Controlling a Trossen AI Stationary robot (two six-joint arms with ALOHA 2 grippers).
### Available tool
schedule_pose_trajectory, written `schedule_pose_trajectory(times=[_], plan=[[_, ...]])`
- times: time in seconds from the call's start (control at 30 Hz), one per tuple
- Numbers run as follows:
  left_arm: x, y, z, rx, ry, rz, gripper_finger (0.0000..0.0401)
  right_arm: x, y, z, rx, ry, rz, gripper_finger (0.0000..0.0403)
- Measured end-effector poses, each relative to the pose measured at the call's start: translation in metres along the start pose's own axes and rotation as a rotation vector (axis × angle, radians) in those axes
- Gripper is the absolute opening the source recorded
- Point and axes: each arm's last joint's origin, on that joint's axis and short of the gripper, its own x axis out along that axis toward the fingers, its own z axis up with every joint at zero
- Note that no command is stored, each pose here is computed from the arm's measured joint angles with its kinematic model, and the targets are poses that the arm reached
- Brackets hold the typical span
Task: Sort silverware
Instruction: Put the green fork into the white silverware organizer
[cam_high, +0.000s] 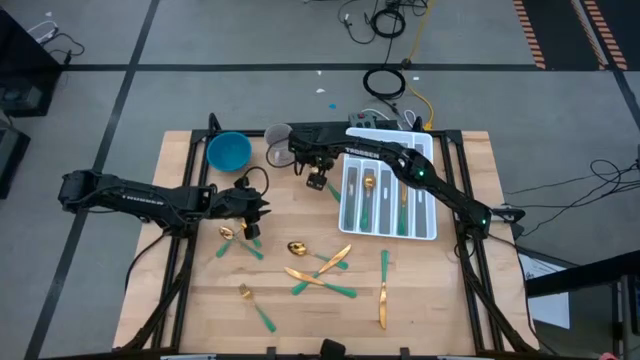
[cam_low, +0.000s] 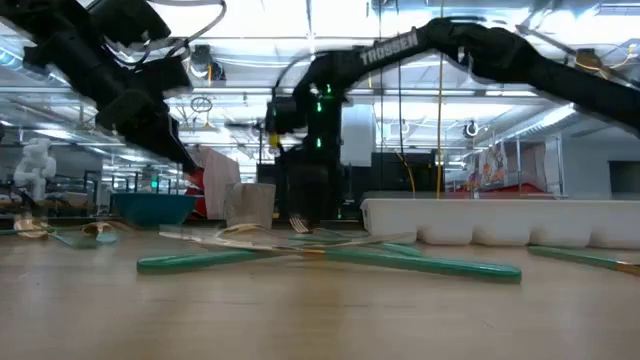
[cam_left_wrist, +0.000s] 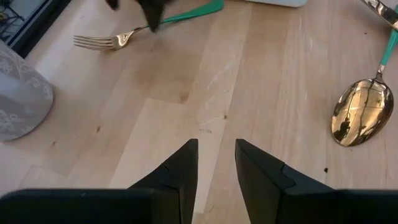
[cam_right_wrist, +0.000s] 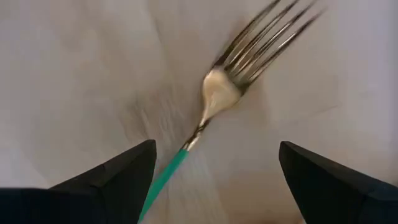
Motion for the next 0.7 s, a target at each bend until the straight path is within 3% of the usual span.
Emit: schedule_pose_trajectory(times=[0.1, 0.3, 0.4, 0.53, 0.7], plan=[[0.000, 0.000, 0.000, 0.001, 0.000, 0.000, 0.0115, 0.002, 0.001, 0.000, -0.017, 0.005, -0.055, 0.0333], [0.000, 0.000, 0.000, 0.019, 0.000, 0.001, 0.0115, 0.004, -0.002, -0.001, -0.001, 0.022, -0.033, 0.0329], [0.000, 0.000, 0.000, 0.019, 0.000, 0.001, 0.0115, 0.004, -0.008, -0.002, 0.035, 0.023, -0.011, 0.0306], [0.000, 0.000, 0.000, 0.019, 0.000, 0.001, 0.0115, 0.004, -0.012, -0.002, 0.046, 0.023, -0.016, 0.0239], [0.000, 0.000, 0.000, 0.019, 0.000, 0.001, 0.0115, 0.003, -0.012, -0.002, 0.020, 0.018, -0.009, 0.0106]])
